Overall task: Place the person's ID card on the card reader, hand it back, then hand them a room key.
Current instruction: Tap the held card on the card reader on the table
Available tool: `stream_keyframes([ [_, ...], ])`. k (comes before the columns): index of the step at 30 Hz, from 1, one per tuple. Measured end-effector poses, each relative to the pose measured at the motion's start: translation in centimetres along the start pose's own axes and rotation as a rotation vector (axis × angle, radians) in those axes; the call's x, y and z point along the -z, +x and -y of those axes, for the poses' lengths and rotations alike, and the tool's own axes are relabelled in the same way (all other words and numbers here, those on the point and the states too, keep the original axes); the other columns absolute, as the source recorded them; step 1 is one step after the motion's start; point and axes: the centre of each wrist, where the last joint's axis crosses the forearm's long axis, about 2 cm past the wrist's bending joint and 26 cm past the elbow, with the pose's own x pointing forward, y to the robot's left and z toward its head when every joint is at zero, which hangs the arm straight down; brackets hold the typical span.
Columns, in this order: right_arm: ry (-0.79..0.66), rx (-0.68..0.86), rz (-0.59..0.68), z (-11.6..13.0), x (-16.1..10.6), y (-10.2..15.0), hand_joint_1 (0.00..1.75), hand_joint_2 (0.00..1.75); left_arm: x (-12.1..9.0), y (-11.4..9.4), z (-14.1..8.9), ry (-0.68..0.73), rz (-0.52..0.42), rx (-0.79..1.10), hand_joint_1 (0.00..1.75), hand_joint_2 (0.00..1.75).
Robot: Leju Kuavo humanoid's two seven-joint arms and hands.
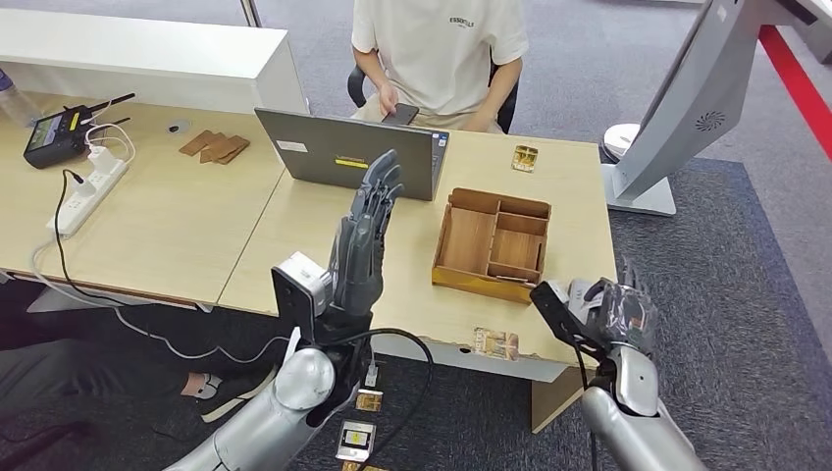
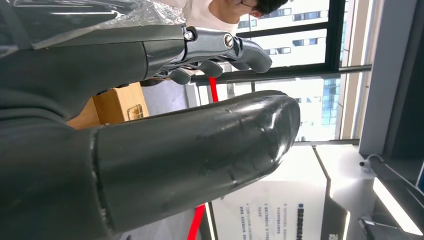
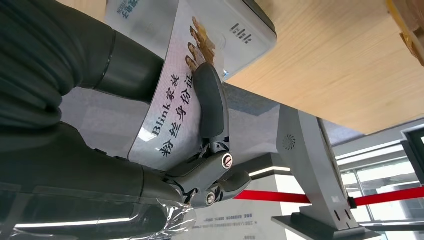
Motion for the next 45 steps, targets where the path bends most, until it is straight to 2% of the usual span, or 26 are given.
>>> stream_keyframes([
  [21, 0.082, -0.015, -0.02, -1.6, -1.3, -0.6, 1.75, 1.75, -0.2, 0.0, 0.3, -0.027, -0.009, -0.01, 0.0, 0.0],
  [35, 0.067, -0.011, -0.011, -1.6, -1.3, -0.4, 1.75, 1.75, -0.1, 0.1, 0.6, -0.046, -0.008, -0.024, 0.0, 0.0],
  [40, 0.03, -0.01, 0.011, -0.8, -0.6, 0.4, 1.75, 1.75, -0.1, 0.1, 0.7, -0.052, -0.006, -0.023, 0.0, 0.0],
  [45, -0.071, -0.002, 0.05, 1.8, 1.1, 2.3, 1.75, 1.75, -0.1, 0.1, 0.7, -0.055, -0.004, -0.021, 0.0, 0.0],
])
